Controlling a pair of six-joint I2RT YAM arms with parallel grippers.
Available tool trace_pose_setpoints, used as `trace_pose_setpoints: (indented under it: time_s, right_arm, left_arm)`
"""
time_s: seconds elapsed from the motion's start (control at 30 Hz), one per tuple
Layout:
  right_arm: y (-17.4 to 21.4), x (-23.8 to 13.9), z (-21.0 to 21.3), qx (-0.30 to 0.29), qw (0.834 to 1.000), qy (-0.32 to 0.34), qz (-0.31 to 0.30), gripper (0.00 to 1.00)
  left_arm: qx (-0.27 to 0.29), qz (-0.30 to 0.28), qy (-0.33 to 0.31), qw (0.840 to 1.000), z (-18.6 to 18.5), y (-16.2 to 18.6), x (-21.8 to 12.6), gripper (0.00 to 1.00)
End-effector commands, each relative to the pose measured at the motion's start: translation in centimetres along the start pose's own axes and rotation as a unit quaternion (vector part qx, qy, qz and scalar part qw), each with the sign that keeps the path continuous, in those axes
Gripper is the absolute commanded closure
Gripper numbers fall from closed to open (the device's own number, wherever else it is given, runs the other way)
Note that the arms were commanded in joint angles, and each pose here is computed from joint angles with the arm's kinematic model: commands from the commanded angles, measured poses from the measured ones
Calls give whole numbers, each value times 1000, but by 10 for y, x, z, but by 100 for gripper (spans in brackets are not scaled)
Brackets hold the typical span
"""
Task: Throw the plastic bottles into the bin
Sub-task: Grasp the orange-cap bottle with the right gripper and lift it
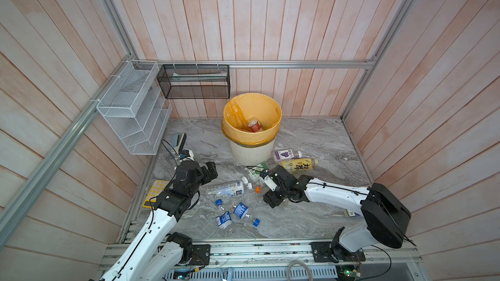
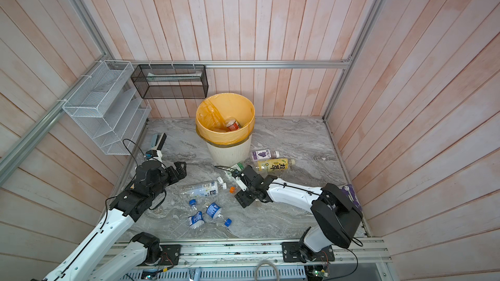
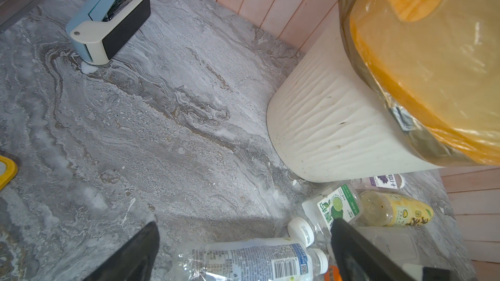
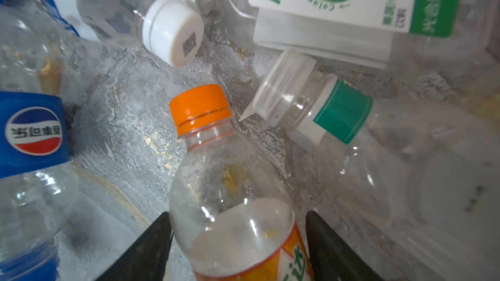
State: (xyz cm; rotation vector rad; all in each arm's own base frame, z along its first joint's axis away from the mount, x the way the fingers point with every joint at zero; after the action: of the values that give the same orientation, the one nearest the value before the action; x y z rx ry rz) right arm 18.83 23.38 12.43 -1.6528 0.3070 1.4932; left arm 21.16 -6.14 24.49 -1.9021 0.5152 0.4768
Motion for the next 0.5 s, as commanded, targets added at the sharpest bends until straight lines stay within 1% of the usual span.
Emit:
trace_pose_setpoints:
  time_s: [0.0, 0.1, 0.23, 0.33, 0.47]
  right_arm:
    - [6, 2, 2, -18, 999, 12, 29, 27]
    - [6, 1, 6, -24, 999, 9, 28, 38]
    - [5, -6, 9, -19, 1000, -1, 14, 42]
    - [4, -22, 10, -2, 1000, -13, -25, 47]
    - [5, -61, 8, 31, 992, -16, -122, 49]
  left_arm:
    - [-2, 5, -1, 1000, 2, 2, 0, 0]
    - [-2, 4, -1, 1000, 2, 2, 0, 0]
    - [-3, 4, 0, 1000, 1, 1, 0, 0]
    - [-5, 4, 0, 1000, 2, 1, -1, 0]
    - [-9, -3, -5, 1000, 4, 2, -2, 0]
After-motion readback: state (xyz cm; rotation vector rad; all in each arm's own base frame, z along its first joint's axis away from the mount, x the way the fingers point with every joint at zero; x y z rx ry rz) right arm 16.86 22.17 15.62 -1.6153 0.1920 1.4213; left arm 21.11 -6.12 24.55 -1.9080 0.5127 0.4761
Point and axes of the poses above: each gripper's point midway between its finger pads, its own x axis out along the fingers, its own z axis along the line the jaws close on, y = z × x, the point moved 9 cm from there along -x, back along the fingers, and after that the axes turned 4 degrees about x, right-handed, at the moved point
